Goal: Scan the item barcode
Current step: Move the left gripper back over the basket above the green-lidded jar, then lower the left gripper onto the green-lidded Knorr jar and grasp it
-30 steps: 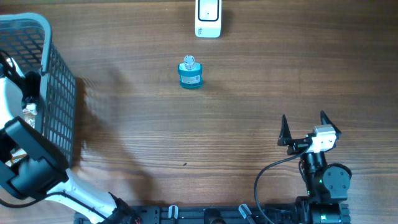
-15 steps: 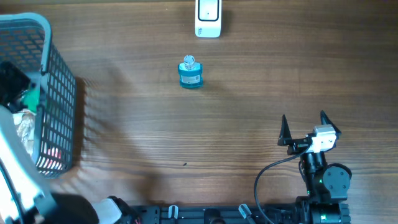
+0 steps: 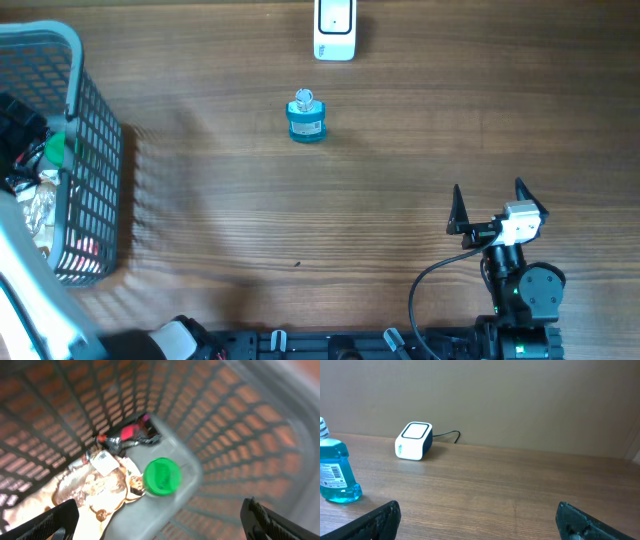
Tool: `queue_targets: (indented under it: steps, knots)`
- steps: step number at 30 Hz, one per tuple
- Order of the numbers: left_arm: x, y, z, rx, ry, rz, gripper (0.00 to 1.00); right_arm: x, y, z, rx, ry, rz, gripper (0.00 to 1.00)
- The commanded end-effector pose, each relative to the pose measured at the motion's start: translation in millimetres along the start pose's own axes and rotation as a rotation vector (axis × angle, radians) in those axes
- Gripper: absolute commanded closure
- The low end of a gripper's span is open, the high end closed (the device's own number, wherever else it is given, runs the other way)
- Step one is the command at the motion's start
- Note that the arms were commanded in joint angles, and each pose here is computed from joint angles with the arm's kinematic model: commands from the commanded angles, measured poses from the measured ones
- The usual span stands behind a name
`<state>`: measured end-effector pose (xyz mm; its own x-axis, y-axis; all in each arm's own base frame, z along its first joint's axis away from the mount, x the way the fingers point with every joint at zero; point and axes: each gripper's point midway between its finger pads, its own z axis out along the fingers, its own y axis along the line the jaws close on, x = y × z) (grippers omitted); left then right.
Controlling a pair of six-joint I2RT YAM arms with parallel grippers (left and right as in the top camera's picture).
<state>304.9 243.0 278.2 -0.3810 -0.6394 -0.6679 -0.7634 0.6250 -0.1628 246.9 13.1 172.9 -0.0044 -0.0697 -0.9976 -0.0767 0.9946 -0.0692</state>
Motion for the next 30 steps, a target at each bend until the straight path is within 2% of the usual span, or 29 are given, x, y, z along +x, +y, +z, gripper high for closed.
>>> queue_targets:
  steps: [1,6,11,20,30]
  knots:
    - [12.6,21.4,56.1,-0.074,0.109,-0.095,0.0,-1.8,-1.3,-0.4,0.008,-0.009,-0.008,0.0]
    - [40.9,20.1,121.6,-0.07,0.242,-0.087,0.0,-1.8,-1.3,-0.4,0.008,-0.009,-0.008,0.0]
    - [66.7,7.0,162.6,-0.038,0.324,-0.024,0.0,-1.8,-1.4,-0.4,0.009,-0.009,-0.008,0.0]
    - [73.1,-25.5,176.6,0.009,0.31,0.043,0.0,-1.8,-1.3,-0.4,0.008,-0.009,-0.008,0.0]
    - [103.8,-11.3,191.4,-0.056,0.416,0.052,0.0,-1.8,-1.3,-0.4,0.008,-0.009,-0.008,0.0]
